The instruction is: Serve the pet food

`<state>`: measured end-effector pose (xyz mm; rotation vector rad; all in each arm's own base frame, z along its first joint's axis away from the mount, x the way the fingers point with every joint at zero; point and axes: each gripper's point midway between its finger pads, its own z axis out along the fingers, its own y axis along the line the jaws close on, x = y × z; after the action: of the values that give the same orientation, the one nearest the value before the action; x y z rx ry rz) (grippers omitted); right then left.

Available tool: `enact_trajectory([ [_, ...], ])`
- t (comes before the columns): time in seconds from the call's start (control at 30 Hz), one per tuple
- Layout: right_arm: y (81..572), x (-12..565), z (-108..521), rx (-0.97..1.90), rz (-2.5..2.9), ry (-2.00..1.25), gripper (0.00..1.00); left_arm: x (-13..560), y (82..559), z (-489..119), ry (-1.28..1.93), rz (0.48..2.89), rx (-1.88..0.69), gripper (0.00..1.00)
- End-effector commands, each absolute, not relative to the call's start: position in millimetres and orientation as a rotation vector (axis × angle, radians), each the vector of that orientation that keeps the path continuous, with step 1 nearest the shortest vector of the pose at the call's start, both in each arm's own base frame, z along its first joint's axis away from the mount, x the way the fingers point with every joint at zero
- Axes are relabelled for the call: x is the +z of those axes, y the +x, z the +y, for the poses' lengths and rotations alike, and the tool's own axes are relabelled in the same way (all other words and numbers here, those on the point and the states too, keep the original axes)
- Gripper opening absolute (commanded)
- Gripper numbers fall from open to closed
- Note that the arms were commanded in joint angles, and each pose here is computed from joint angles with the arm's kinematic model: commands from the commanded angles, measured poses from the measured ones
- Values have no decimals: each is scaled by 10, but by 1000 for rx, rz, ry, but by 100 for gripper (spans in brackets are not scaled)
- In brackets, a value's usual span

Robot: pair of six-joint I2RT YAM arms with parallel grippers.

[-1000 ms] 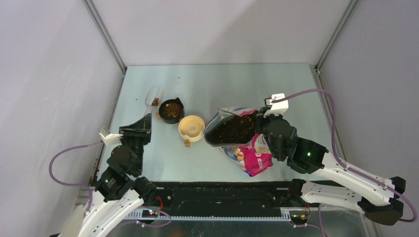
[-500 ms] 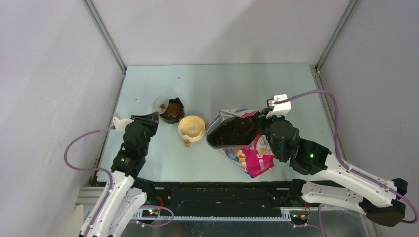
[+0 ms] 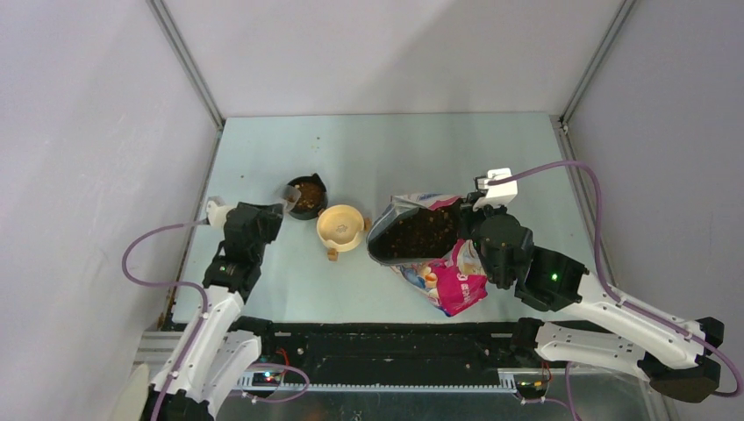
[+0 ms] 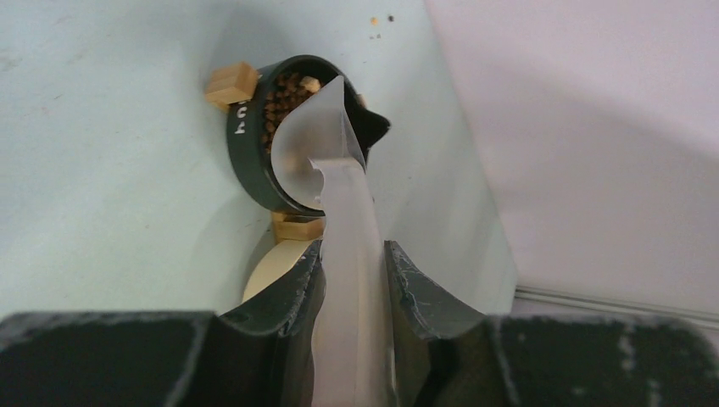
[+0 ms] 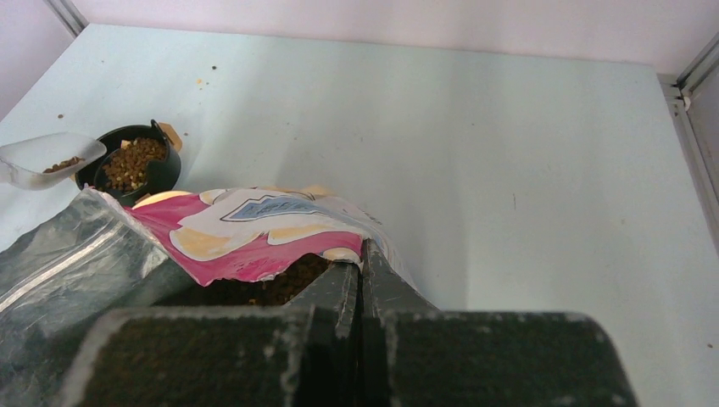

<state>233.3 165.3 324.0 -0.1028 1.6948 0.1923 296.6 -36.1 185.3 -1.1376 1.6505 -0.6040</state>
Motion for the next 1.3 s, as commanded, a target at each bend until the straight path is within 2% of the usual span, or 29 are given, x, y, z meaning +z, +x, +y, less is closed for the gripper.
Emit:
enact_trajectory([
  [0.0,2296,4267,1416,430,1433,219,0,2032,3051,-326,-1097,1645,-589,0],
  [0.37,2307,4249,1415,416,1437,220,0,1994,3102,-245,-1090,1709,-481,0],
  [1.27,2323,4229,1423,406,1443,218,0,2055,3166,-290,-1026,1779,-451,0],
])
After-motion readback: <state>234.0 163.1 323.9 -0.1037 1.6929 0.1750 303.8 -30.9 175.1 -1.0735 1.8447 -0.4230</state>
